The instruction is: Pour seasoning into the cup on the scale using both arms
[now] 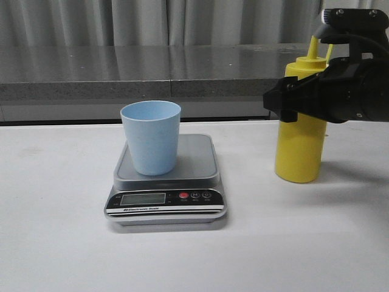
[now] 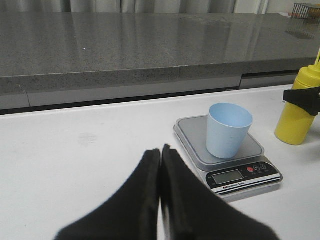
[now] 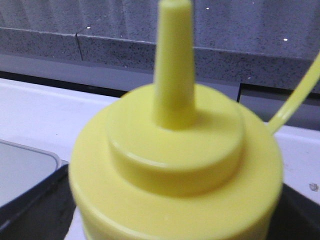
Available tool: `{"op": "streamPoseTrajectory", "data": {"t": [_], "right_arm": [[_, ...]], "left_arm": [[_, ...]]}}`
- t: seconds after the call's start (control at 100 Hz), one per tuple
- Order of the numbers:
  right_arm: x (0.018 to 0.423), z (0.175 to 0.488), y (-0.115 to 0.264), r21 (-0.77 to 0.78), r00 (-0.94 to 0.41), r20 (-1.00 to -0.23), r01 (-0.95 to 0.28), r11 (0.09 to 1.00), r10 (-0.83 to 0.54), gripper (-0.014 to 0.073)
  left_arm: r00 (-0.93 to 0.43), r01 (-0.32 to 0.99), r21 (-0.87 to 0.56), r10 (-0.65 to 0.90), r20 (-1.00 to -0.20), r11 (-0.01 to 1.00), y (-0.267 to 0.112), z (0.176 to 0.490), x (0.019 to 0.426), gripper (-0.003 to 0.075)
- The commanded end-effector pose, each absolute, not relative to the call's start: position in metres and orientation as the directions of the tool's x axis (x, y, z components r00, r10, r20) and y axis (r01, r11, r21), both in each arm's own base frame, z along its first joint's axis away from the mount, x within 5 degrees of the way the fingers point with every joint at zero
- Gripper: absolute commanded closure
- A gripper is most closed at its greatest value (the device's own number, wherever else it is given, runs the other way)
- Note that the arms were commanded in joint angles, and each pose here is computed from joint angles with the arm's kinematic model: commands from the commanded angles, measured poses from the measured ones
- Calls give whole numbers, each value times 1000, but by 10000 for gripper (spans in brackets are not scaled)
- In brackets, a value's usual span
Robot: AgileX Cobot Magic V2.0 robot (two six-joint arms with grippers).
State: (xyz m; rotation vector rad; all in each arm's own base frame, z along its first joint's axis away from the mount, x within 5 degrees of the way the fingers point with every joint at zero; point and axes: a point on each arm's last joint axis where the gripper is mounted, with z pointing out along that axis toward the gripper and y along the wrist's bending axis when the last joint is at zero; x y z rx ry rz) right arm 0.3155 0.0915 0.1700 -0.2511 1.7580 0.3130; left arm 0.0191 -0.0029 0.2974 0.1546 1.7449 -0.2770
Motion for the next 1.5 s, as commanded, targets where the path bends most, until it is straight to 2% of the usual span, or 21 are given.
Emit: {"op": "streamPoseTrajectory", "data": {"t": [0.0, 0.06, 0.13, 0.31, 0.4, 0.47, 0.74, 0.94, 1.16, 1.3, 1.49], "right_arm": [[319, 195, 93, 60, -76, -996, -356, 932, 36, -58], [319, 195, 93, 60, -76, -996, -356, 932, 36, -53], [319, 195, 93, 60, -76, -996, -356, 932, 36, -9], [319, 195, 93, 60, -76, -996, -356, 932, 36, 267], [319, 195, 93, 60, -76, -996, -356, 932, 36, 358], [319, 195, 93, 60, -76, -996, -356, 932, 36, 390], [317, 203, 92, 49, -57, -998, -356, 933, 30, 395], [313, 230, 90, -99, -31, -993, -350, 932, -117, 395], [323, 269, 96, -235, -125, -947, -364, 902, -297, 395], [328, 291, 112, -337, -153, -888, -429, 838, -435, 395], [326, 308, 133, -490, -95, -791, -493, 719, -605, 395]], "left_arm": [[-117, 269, -113, -84, -990, 957, -4, 311, 20, 740], [-117, 269, -113, -84, -990, 957, -4, 311, 20, 740], [-117, 269, -113, -84, -990, 957, -4, 311, 20, 740], [-117, 269, -113, -84, -990, 957, -4, 311, 20, 740], [-117, 269, -113, -84, -990, 957, -4, 311, 20, 740], [-117, 269, -113, -84, -990, 957, -4, 311, 20, 740], [-117, 269, -113, -84, -990, 957, -4, 311, 20, 740], [-117, 269, -113, -84, -990, 957, -4, 311, 20, 740], [-117, 269, -113, -84, -990, 957, -4, 311, 20, 740], [-117, 269, -113, -84, -990, 957, -4, 311, 20, 740], [-117, 269, -113, -84, -990, 957, -4, 311, 20, 740]]}}
